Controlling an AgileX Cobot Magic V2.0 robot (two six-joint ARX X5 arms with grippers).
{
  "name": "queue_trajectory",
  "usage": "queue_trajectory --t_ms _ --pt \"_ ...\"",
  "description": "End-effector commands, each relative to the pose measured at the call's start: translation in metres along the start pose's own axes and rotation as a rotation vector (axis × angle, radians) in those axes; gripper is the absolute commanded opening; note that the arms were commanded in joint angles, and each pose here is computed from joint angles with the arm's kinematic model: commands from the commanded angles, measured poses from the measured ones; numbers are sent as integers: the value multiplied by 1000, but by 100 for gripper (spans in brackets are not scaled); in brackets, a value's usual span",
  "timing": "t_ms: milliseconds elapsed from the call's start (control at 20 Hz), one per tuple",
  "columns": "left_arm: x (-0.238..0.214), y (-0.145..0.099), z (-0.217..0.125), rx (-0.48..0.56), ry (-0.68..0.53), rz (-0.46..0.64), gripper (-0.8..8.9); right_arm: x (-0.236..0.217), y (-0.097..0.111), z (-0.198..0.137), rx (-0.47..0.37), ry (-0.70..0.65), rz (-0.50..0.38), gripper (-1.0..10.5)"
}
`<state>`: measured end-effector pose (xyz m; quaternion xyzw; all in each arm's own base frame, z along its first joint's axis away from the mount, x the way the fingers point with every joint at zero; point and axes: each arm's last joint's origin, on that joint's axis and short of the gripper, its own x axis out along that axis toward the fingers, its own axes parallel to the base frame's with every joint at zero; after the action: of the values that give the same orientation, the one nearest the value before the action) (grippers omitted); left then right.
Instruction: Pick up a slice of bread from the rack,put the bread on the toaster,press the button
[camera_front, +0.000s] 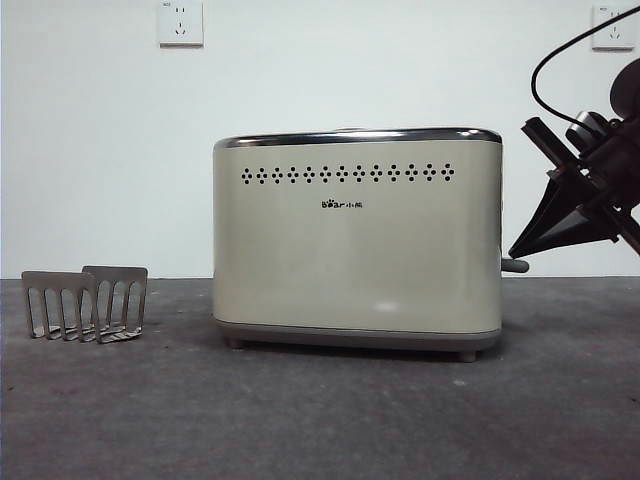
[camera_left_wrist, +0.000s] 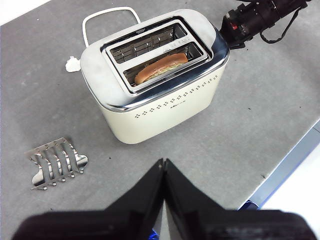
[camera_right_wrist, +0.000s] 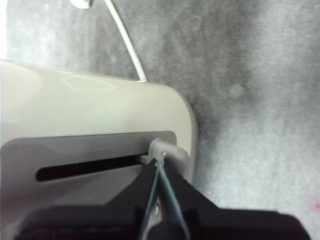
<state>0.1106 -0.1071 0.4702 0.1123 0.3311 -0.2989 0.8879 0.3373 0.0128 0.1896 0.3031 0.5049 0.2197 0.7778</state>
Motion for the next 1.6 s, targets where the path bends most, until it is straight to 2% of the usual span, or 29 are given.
queue_trajectory --t_ms 50,400,800,950,1250,1350,1450,1600 --pt "2 0 0 -2 4 1 -5 -1 0 -5 18 34 -71 -8" --pt "2 0 0 -2 5 1 -5 -51 51 10 -89 -77 -36 -8" --pt "2 0 0 -1 5 0 -4 -129 110 -18 -253 -201 -52 -8" --pt "2 0 0 -3 5 -2 -4 -169 136 -41 -313 -321 -112 -8" --pt "3 -1 0 -2 7 -2 -4 -242 176 -95 -358 -549 -287 -1" --pt "4 -1 1 -2 10 -2 -4 -257 183 -107 -342 -569 -347 0" --pt "4 -1 1 -2 11 -1 -4 -267 186 -112 -314 -584 -448 0" --pt "6 -1 1 -1 15 -2 -4 -272 186 -115 -283 -581 -531 0"
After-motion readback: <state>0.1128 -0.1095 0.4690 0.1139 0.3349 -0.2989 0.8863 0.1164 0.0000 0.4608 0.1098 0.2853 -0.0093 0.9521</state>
